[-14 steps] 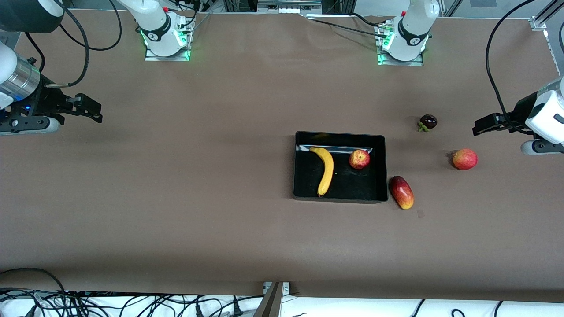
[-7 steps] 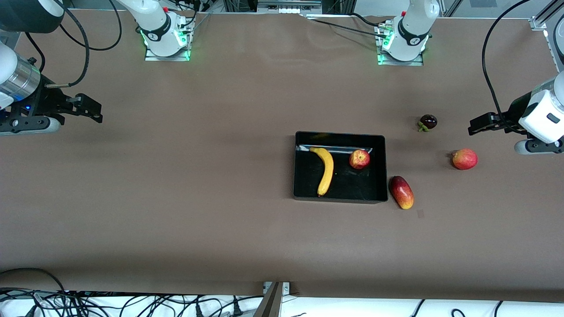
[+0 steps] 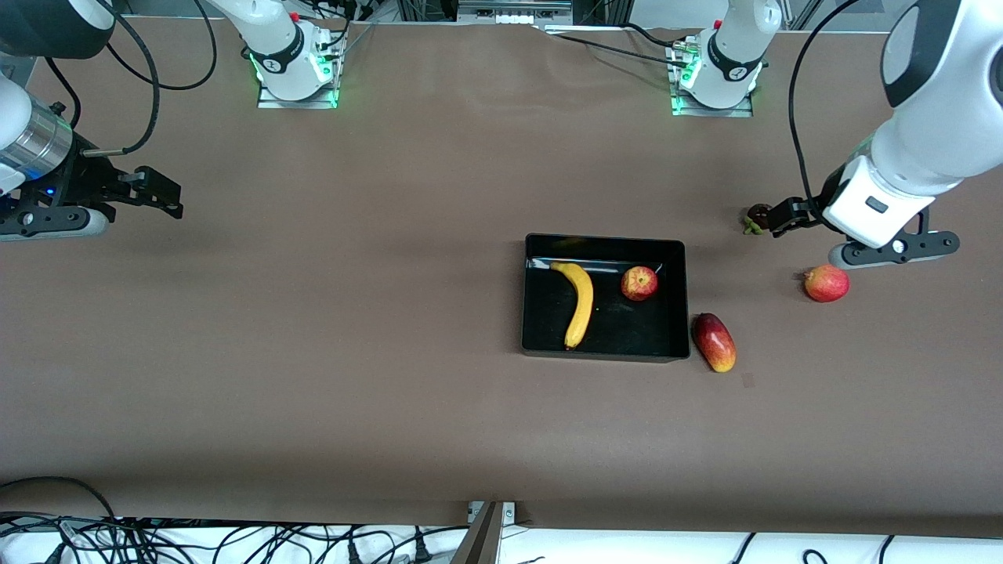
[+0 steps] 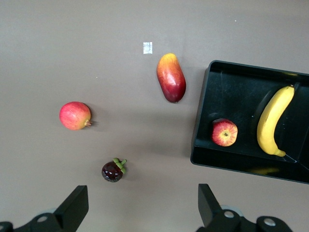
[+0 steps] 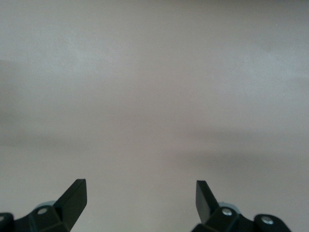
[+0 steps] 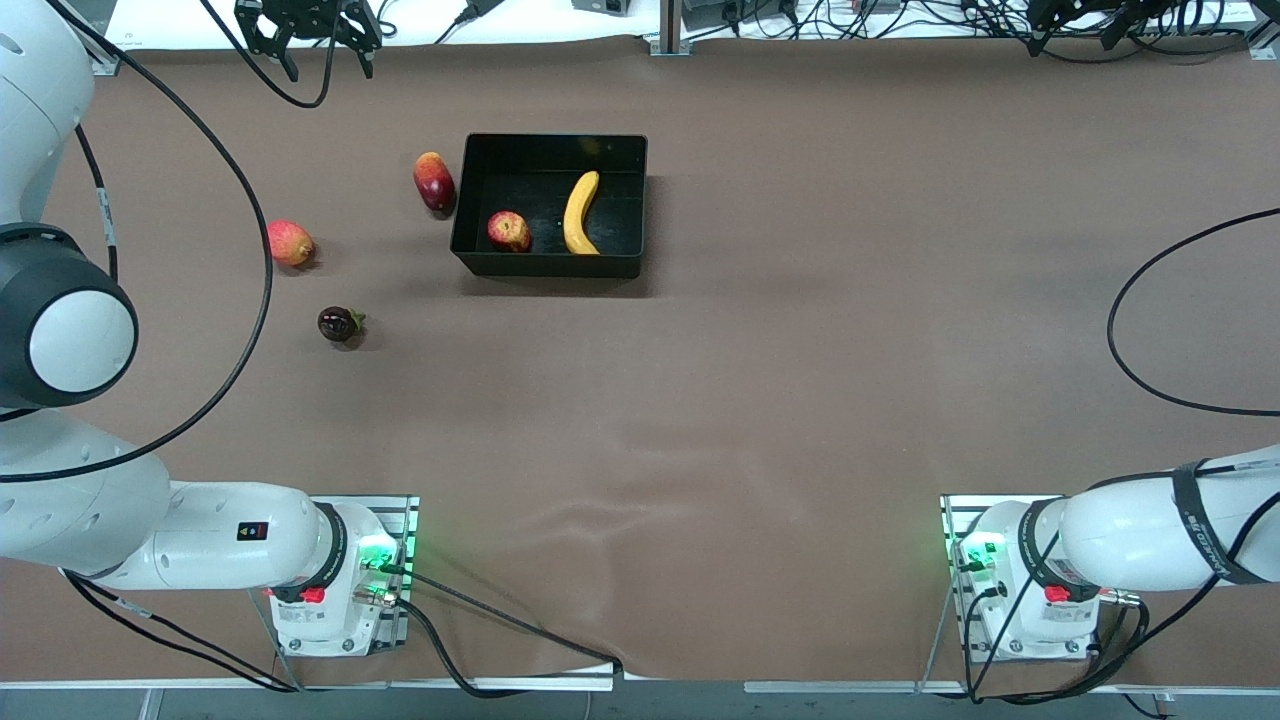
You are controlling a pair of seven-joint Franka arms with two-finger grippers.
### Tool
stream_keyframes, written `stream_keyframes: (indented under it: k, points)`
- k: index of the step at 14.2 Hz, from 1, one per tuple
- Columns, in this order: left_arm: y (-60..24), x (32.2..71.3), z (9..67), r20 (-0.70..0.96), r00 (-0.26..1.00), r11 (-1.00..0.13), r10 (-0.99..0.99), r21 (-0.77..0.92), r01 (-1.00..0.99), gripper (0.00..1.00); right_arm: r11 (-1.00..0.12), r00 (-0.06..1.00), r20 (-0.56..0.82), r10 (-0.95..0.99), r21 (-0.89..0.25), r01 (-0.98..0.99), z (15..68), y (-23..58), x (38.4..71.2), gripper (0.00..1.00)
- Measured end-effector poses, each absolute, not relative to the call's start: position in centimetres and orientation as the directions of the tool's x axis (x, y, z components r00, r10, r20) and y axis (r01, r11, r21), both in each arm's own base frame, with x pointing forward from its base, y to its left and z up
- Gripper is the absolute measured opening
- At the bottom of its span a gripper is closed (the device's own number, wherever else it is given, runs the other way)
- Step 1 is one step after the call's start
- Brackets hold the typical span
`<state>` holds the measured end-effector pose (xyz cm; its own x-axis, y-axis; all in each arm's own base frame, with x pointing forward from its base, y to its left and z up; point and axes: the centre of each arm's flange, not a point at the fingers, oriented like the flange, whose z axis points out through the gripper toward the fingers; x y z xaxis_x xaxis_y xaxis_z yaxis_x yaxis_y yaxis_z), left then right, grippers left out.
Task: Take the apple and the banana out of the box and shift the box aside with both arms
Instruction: 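Reach the open left gripper over the red apple inside the tray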
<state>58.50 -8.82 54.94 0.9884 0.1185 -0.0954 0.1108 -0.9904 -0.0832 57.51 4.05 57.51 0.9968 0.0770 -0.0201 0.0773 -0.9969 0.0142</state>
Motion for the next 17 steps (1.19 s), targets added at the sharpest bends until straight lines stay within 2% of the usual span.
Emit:
stream_keyframes:
  k: [5,10,13,17]
  points:
    - [-5.1,59.6,52.9,-0.145,0.989,-1.000,-0.002,-0.009,-0.003,1.00,-0.997,0.997,-0.020,0.077,0.014,0.077,57.5,4.1,57.5,1.00]
    - [-5.4,62.2,45.1,-0.235,0.971,-0.999,-0.039,0.015,-0.036,1.00,-0.997,0.997,-0.019,0.077,0.014,0.077,57.5,4.1,57.5,1.00]
    - [-5.6,63.5,42.2,-0.223,0.974,-0.999,-0.044,0.030,-0.038,1.00,-0.997,0.997,-0.019,0.078,0.014,0.078,57.5,4.1,57.5,1.00]
    - [-12.1,63.7,40.2,-0.201,0.973,-0.993,-0.113,0.045,-0.106,1.00,-0.997,0.997,-0.019,0.079,0.014,0.079,57.5,4.1,57.5,1.00]
